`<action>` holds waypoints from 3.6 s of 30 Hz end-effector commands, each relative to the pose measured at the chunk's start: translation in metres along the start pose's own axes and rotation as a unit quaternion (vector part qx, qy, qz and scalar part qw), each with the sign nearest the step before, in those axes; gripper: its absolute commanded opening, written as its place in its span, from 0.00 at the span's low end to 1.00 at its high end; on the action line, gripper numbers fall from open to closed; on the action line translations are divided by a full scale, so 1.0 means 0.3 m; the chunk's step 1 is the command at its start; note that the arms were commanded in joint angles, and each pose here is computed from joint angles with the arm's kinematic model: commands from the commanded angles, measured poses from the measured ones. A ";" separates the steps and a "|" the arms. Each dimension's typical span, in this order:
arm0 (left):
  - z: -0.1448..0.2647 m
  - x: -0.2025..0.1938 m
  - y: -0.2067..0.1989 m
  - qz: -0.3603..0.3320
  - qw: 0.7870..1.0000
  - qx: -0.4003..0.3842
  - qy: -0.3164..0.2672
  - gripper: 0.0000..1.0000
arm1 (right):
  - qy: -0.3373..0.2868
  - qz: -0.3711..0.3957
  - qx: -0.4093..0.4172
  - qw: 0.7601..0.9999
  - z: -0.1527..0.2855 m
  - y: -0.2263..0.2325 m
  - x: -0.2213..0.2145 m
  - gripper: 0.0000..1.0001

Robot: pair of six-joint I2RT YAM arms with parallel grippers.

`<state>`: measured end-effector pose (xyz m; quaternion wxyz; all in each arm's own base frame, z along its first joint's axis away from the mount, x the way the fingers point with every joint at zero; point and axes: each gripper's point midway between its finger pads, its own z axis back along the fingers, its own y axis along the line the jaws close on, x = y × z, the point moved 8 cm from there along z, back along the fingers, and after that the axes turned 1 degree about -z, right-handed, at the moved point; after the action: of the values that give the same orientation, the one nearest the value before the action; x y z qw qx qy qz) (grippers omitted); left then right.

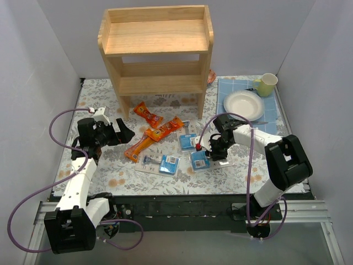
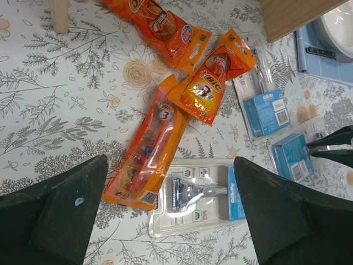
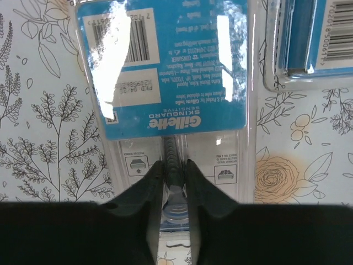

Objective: Place and organize the shaving razors onto the shelf

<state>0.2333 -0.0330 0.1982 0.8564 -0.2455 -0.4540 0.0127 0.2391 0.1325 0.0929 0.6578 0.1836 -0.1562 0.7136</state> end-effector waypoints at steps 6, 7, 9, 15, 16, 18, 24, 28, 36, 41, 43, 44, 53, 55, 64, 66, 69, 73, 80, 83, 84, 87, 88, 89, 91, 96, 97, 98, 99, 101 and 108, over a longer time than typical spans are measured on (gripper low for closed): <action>0.004 0.039 -0.082 0.043 0.993 -0.107 -0.008 0.97 | -0.029 -0.066 -0.045 0.996 0.189 0.018 0.090 0.01; 0.003 0.033 -0.091 0.053 0.992 -0.117 -0.004 0.97 | -0.055 -0.080 -0.063 0.993 0.241 0.012 0.136 0.01; -0.006 -0.003 -0.113 0.060 0.987 -0.151 0.007 0.93 | -0.138 -0.147 -0.097 0.975 0.345 -0.014 0.255 0.01; 0.004 -0.005 -0.163 0.063 0.970 -0.236 0.011 0.86 | -0.309 -0.375 -0.128 0.865 0.440 -0.030 0.467 0.01; 0.009 0.014 -0.172 0.061 0.967 -0.245 0.011 0.86 | -0.326 -0.395 -0.128 0.849 0.439 -0.057 0.493 0.01; 0.012 0.040 -0.195 0.060 0.962 -0.266 0.019 0.86 | -0.331 -0.463 -0.136 0.811 0.440 -0.076 0.538 0.01; 0.022 0.127 -0.392 -0.012 0.942 -0.330 0.052 0.82 | -0.334 -0.543 -0.199 0.744 0.501 -0.123 0.663 0.01; -0.005 0.118 -0.514 -0.041 0.926 -0.365 0.090 0.82 | -0.301 -0.615 -0.201 0.701 0.464 -0.123 0.628 0.01; -0.087 0.022 -0.579 -0.026 0.915 -0.380 0.136 0.79 | -0.354 -0.627 -0.191 0.667 0.500 -0.130 0.659 0.01; -0.131 -0.001 -0.644 -0.030 0.903 -0.400 0.151 0.79 | -0.357 -0.626 -0.192 0.667 0.505 -0.121 0.657 0.01; -0.138 0.000 -0.673 -0.034 0.899 -0.409 0.156 0.76 | -0.356 -0.628 -0.194 0.665 0.500 -0.111 0.646 0.01; -0.151 -0.006 -0.676 -0.030 0.898 -0.407 0.163 0.75 | -0.358 -0.626 -0.193 0.665 0.503 -0.108 0.644 0.01; -0.197 0.008 -0.710 -0.024 0.897 -0.410 0.162 0.44 | -0.361 -0.620 -0.196 0.668 0.503 -0.080 0.623 0.01; -0.204 0.011 -0.713 -0.021 0.897 -0.411 0.162 0.43 | -0.360 -0.619 -0.200 0.669 0.502 -0.080 0.617 0.01; -0.189 0.022 -0.727 -0.013 0.891 -0.424 0.161 0.23 | -0.358 -0.611 -0.205 0.675 0.493 -0.079 0.607 0.01; -0.188 0.019 -0.728 -0.012 0.889 -0.430 0.159 0.18 | -0.358 -0.605 -0.204 0.681 0.493 -0.078 0.611 0.01; -0.189 0.013 -0.718 -0.006 0.888 -0.433 0.153 0.00 | -0.355 -0.572 -0.217 0.707 0.508 -0.083 0.611 0.01; -0.180 0.027 -0.685 0.015 0.891 -0.435 0.132 0.00 | -0.353 -0.437 -0.235 0.794 0.605 -0.045 0.591 0.41; -0.164 0.110 -0.642 0.082 0.871 -0.470 0.116 0.00 | -0.283 -0.322 -0.389 0.816 0.777 0.129 0.414 0.61; -0.177 0.164 -0.644 0.090 0.858 -0.493 0.115 0.00 | -0.234 -0.311 -0.449 0.805 0.773 0.142 0.322 0.61; -0.183 0.178 -0.640 0.096 0.853 -0.498 0.119 0.00 | -0.227 -0.313 -0.462 0.798 0.781 0.141 0.298 0.61; -0.242 0.219 -0.633 0.119 0.838 -0.513 0.145 0.00 | -0.210 -0.323 -0.484 0.786 0.783 0.134 0.241 0.60; -0.277 0.225 -0.625 0.132 0.838 -0.505 0.157 0.00 | -0.207 -0.328 -0.486 0.783 0.785 0.129 0.230 0.59; -0.296 0.233 -0.622 0.135 0.838 -0.504 0.161 0.00 | -0.204 -0.331 -0.490 0.780 0.787 0.125 0.220 0.59; -0.314 0.290 -0.639 0.126 0.830 -0.515 0.173 0.00 | -0.199 -0.340 -0.503 0.769 0.803 0.113 0.194 0.58; -0.406 0.354 -0.610 0.152 0.829 -0.509 0.175 0.00 | -0.188 -0.349 -0.515 0.760 0.822 0.118 0.154 0.58; -0.413 0.387 -0.617 0.151 0.831 -0.509 0.168 0.00 | -0.183 -0.351 -0.514 0.761 0.815 0.121 0.145 0.57; -0.423 0.397 -0.613 0.153 0.831 -0.508 0.167 0.00 | -0.181 -0.353 -0.514 0.761 0.812 0.126 0.138 0.57; -0.451 0.399 -0.599 0.158 0.833 -0.502 0.167 0.00 | -0.176 -0.356 -0.518 0.758 0.810 0.128 0.125 0.57; -0.473 0.432 -0.602 0.158 0.835 -0.500 0.164 0.00 | -0.170 -0.361 -0.519 0.756 0.799 0.133 0.106 0.57; -0.595 0.474 -0.591 0.180 0.841 -0.478 0.176 0.00 | -0.156 -0.382 -0.514 0.752 0.775 0.126 0.065 0.57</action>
<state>0.4073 -0.2286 0.2918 0.6777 -0.7040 -0.1859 -0.1025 0.2100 0.0413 0.3094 0.8391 -0.0244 -0.5132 0.1787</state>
